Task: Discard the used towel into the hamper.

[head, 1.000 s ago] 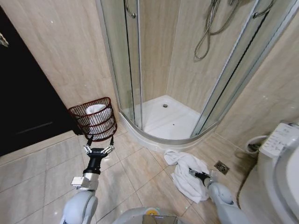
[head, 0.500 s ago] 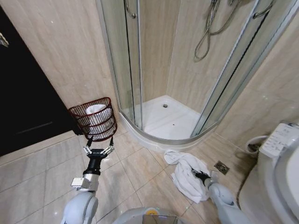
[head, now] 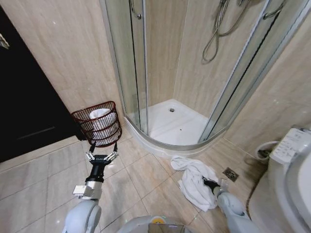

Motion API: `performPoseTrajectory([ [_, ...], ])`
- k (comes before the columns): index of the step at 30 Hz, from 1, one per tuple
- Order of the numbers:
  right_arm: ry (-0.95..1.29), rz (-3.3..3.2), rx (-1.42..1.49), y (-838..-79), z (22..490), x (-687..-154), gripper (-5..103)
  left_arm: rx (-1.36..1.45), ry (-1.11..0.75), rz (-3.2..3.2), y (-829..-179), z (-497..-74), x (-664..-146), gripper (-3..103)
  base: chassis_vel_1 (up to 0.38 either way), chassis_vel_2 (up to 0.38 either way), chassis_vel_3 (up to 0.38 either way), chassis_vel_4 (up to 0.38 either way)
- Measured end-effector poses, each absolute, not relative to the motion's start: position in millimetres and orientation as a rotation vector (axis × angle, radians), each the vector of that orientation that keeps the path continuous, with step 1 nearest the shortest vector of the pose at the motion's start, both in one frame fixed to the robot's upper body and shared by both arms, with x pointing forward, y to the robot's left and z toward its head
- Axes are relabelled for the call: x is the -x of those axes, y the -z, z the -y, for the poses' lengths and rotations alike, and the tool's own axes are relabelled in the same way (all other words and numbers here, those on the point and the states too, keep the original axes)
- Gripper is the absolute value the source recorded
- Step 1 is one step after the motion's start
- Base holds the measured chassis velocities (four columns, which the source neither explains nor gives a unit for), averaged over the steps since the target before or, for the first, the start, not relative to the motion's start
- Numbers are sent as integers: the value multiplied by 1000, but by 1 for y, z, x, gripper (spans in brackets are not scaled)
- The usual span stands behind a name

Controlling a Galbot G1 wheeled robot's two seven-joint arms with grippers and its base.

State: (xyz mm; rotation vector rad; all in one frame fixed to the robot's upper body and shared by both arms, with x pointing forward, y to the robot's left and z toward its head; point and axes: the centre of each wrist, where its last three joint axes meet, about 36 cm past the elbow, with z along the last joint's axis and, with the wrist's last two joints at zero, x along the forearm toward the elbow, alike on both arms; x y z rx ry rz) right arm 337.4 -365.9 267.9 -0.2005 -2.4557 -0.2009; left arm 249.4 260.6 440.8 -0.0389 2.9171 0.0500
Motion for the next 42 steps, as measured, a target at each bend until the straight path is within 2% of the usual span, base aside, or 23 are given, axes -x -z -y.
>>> performPoseTrajectory([
  [9,-29,2753,292,-299,351,-319,10,24,-27,-2917,-439,-254,-252,100,0,0,0,0],
  [12,-93,2909,283,-347,339,-309,10,16,-17,-2916,-439,-251,-253,100,0,0,0,0],
  [26,-167,3191,279,-472,307,-267,10,27,-4,-2921,-436,-249,-253,100,0,0,0,0],
  [31,-184,3240,267,-496,295,-260,10,27,1,-2918,-437,-249,-254,100,0,0,0,0],
  [42,-206,3243,283,-498,288,-255,10,14,-7,-2934,-442,-253,-250,100,0,0,0,0],
])
